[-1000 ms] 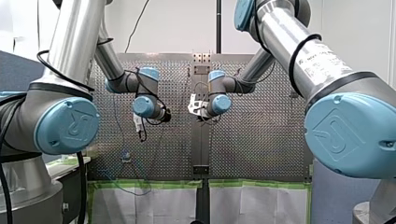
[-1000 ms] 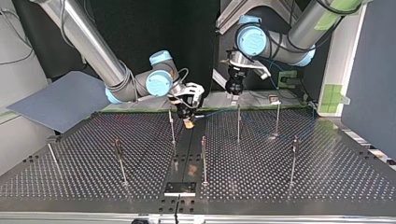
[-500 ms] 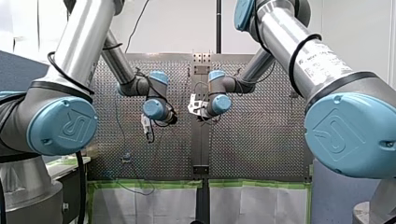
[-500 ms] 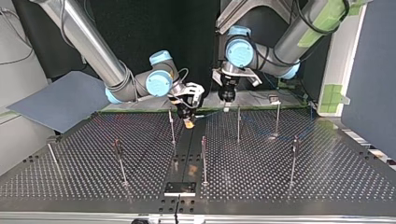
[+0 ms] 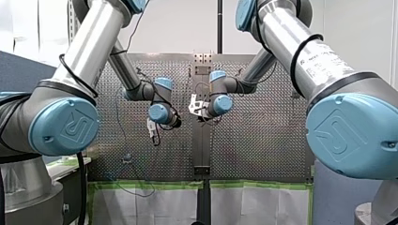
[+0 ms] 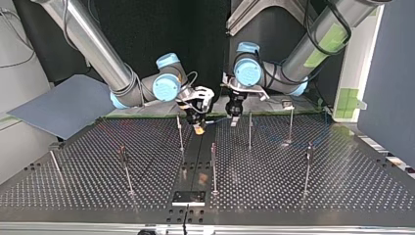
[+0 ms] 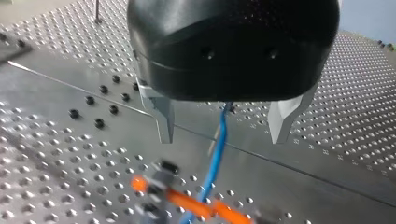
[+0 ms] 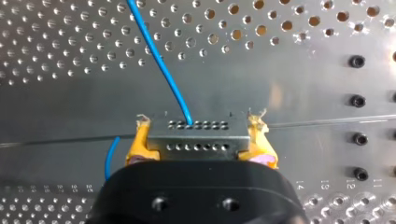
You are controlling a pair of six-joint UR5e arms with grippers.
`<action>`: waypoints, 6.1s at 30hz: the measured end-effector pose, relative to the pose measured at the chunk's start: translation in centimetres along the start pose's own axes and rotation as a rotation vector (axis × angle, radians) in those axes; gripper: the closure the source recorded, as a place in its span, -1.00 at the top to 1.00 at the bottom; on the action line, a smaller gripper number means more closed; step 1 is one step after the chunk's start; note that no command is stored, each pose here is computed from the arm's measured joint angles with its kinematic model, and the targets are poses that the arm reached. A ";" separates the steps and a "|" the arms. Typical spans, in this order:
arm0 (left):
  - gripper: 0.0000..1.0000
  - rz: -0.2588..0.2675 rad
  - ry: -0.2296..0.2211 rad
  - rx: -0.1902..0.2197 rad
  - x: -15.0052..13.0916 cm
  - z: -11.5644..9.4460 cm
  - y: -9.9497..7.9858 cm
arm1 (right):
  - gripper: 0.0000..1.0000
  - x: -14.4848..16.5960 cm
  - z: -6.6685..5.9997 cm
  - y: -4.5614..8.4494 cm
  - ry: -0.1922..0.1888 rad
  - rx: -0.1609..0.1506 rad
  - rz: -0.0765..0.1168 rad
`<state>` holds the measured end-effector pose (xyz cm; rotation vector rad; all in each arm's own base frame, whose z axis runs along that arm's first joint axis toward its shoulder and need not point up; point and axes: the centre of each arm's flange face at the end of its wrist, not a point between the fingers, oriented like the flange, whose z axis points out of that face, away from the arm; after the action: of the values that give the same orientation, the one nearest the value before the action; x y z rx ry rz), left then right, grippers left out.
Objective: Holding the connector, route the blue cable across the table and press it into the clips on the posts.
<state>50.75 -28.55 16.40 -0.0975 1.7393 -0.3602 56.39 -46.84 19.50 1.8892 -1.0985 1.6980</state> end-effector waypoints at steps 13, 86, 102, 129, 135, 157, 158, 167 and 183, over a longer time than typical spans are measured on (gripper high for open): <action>0.98 0.010 0.009 -0.056 1.5 3.5 0.3 | -1.00 0.0 0.0 0.1 -0.003 -0.001 0.000; -1.00 0.008 -0.039 -0.190 -1.9 0.7 -1.8 | -1.00 5.0 -1.9 -0.4 0.020 -0.004 -0.002; -1.00 0.016 -0.109 -0.184 -8.2 -1.9 -3.9 | -1.00 11.3 -5.4 -1.2 0.051 -0.023 -0.002; -1.00 -0.002 -0.195 -0.108 -13.9 -5.7 -7.7 | -1.00 20.3 -10.8 -3.1 0.179 -0.002 -0.006; -1.00 -0.013 -0.226 -0.095 -16.3 -7.2 -8.3 | -1.00 22.2 -12.1 -3.9 0.210 0.009 -0.009; -1.00 -0.063 -0.309 -0.006 -19.7 -5.6 -6.9 | -1.00 20.8 -11.0 -3.5 0.191 0.032 0.003; -1.00 -0.064 -0.312 -0.004 -19.9 -5.4 -6.6 | -1.00 20.8 -10.9 -3.5 0.191 0.035 0.003; -1.00 -0.064 -0.308 0.032 -21.1 -3.0 -5.7 | -1.00 21.6 -10.6 -2.7 0.208 0.047 0.019; -1.00 -0.075 -0.299 0.039 -20.0 2.3 -4.0 | -1.00 22.6 -9.9 1.1 0.224 0.017 0.049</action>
<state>56.54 -27.48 36.04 -0.1797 1.4354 -0.4126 48.26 -47.16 42.85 1.6447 -1.0527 1.8974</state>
